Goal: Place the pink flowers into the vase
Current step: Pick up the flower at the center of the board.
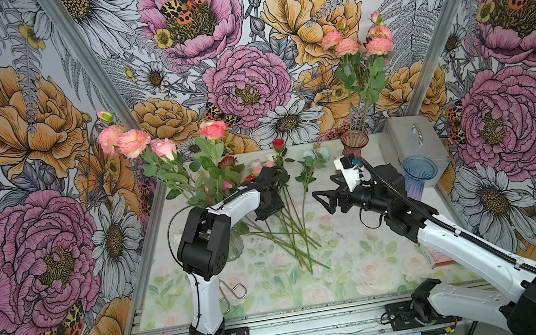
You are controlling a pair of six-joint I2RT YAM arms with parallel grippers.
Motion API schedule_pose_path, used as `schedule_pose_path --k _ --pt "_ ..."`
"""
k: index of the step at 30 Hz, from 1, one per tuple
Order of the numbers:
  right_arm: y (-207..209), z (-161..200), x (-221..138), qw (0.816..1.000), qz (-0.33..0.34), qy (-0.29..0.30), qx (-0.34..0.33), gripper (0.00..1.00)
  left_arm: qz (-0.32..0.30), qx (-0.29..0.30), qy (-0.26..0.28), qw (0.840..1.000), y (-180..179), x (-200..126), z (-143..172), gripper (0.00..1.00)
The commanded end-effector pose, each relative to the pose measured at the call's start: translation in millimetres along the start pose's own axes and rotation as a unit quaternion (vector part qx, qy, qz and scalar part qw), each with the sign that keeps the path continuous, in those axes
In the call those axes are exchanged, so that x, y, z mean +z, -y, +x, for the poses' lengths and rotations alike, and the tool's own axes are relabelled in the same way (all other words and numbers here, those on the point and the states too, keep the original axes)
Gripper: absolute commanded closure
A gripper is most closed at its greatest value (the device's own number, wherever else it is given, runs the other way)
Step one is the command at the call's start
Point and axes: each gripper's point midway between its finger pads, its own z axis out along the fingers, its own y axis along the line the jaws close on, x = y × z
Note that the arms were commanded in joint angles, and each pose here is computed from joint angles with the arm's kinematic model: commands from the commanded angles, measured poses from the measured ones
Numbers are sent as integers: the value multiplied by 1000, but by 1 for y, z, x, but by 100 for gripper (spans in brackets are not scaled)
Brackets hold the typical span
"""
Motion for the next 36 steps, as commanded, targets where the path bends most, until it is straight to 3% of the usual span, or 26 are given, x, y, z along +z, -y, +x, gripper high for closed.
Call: schedule_pose_path --k 1,7,16,23,29,36 --pt "0 -5 2 1000 7 6 -11 1 10 18 11 1000 9 -5 -8 51" --pt "0 -7 -1 1000 13 10 -13 1 1 37 24 999 9 -3 -12 60" --pt "0 -10 -3 1000 16 14 -13 1 -14 55 23 998 8 4 -13 62" --pt "0 -7 -1 1000 17 10 -11 1 -14 58 22 998 11 7 -13 72" --pt "1 -3 1 1000 17 5 -9 1 -4 63 24 998 17 2 -13 73" --pt "0 -3 3 1000 17 3 -9 1 -2 65 21 998 18 4 -14 88"
